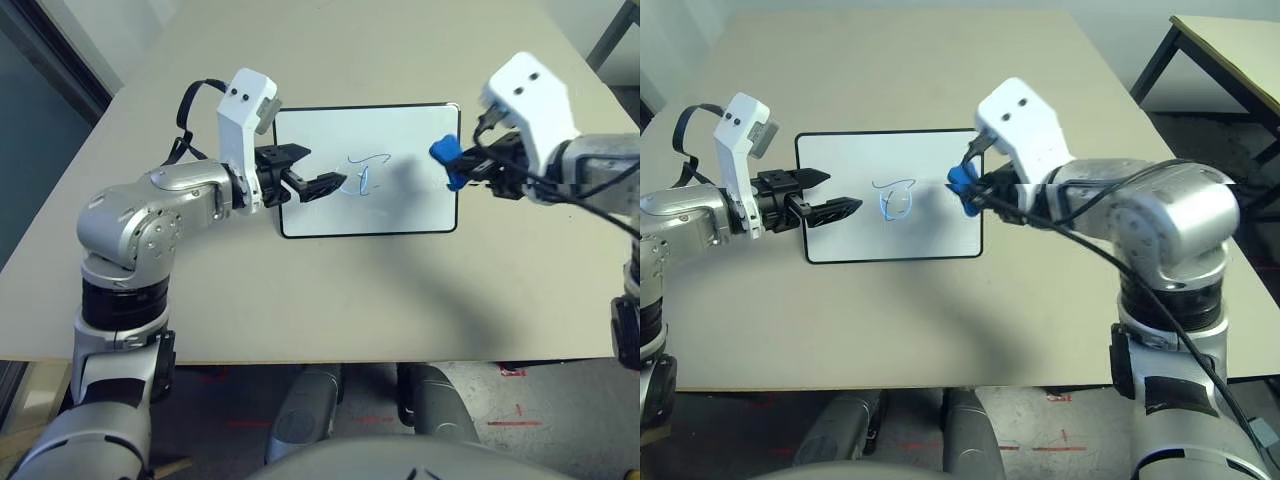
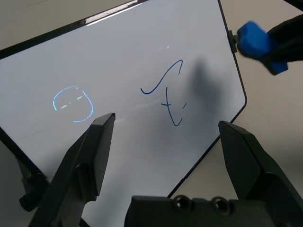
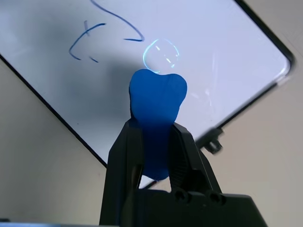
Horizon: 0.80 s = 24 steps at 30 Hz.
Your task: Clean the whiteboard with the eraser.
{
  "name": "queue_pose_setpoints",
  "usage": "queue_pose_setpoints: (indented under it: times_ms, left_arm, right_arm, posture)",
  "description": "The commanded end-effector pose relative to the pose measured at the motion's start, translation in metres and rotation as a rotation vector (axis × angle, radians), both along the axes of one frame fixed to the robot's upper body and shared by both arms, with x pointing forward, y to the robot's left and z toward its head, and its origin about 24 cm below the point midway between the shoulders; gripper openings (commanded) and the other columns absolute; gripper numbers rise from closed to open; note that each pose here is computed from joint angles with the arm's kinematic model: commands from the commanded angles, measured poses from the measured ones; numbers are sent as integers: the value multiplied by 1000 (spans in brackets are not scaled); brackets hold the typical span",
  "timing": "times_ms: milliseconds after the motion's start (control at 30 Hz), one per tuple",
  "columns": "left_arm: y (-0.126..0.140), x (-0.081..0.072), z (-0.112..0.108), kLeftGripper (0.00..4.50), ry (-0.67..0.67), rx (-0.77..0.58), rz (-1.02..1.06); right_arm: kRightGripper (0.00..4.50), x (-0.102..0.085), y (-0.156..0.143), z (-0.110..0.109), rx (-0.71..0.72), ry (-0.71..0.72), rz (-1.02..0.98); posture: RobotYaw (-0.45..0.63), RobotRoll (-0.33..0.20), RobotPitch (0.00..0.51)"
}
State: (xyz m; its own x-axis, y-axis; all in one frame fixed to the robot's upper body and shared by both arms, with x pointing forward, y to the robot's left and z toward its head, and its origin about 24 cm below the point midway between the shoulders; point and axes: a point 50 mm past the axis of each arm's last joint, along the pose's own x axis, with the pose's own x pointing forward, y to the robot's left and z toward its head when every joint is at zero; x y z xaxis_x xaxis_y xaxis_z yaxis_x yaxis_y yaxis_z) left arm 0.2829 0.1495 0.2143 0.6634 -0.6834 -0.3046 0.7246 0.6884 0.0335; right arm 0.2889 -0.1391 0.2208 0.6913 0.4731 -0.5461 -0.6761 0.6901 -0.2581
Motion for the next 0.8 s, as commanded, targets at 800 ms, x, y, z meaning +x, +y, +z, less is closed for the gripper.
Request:
queue_pose_setpoints:
  times_ms: [800]
  left_arm:
    - [-4, -1, 7, 4500, -14, 5, -19]
  right_arm:
    - [814, 50, 60, -20, -161, -236, 187]
  posture:
    - [129, 0, 120]
